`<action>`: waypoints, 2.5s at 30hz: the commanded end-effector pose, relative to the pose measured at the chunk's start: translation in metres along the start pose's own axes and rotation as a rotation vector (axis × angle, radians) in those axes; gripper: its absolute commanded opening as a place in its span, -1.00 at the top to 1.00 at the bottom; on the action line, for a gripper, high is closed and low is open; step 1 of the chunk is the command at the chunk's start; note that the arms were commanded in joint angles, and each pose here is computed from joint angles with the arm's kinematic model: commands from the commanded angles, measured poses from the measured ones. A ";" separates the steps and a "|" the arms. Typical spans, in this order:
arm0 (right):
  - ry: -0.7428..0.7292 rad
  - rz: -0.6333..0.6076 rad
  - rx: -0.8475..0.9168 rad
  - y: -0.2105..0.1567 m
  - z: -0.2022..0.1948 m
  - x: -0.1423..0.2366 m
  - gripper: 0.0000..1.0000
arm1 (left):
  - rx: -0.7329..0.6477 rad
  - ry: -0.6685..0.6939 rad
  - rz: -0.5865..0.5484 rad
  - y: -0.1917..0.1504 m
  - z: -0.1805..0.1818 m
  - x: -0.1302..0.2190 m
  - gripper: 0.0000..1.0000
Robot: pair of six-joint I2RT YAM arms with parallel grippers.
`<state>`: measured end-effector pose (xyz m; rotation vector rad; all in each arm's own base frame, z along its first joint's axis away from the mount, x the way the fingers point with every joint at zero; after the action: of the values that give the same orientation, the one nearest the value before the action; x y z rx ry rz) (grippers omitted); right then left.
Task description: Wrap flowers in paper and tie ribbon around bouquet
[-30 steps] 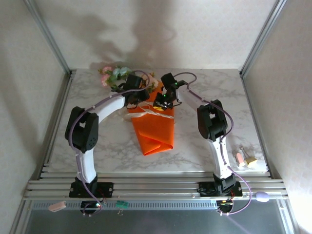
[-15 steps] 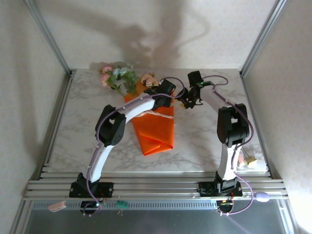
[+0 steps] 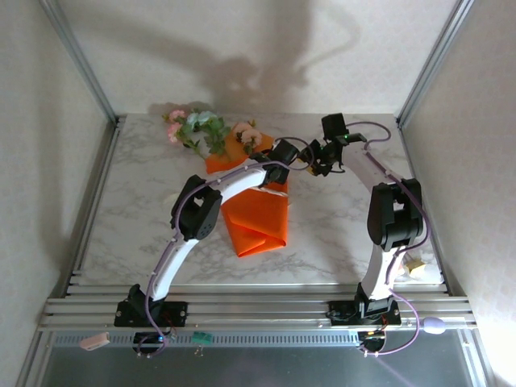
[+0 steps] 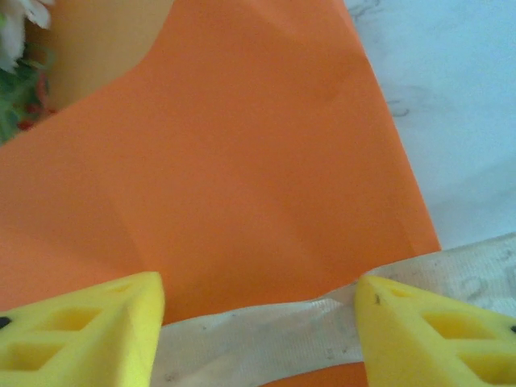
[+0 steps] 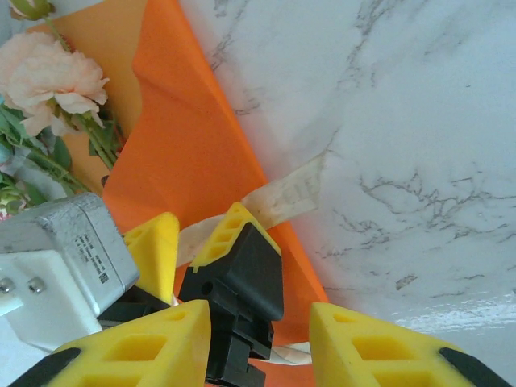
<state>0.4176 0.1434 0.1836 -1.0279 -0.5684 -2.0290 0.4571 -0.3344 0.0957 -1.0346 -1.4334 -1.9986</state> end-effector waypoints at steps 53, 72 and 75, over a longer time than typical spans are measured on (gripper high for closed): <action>0.023 0.045 0.133 0.031 0.018 -0.110 0.97 | 0.623 -0.214 -0.031 0.008 0.146 0.112 -0.10; 0.227 0.038 0.337 -0.013 0.109 0.004 1.00 | 0.199 -0.206 -0.307 0.031 0.093 0.113 -0.43; 0.240 0.049 0.357 -0.015 0.117 0.016 1.00 | 0.168 -0.220 -0.367 0.029 0.085 0.110 -0.44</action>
<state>0.4645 0.2275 0.2421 -0.5872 -0.7378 -1.9172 0.4351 -0.2579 0.2010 -1.0910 -1.9795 -1.8279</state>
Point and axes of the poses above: each hand's point on the last joint's axis, 136 mm out from that joint toward the fingers, its own x axis back along the fingers, its own z axis along the line the jaws close on, y = z × x, the point moved 7 cm from there along x, back along the fingers, and after that the axes turned 4 degrees about -x, right-handed, at the moved point
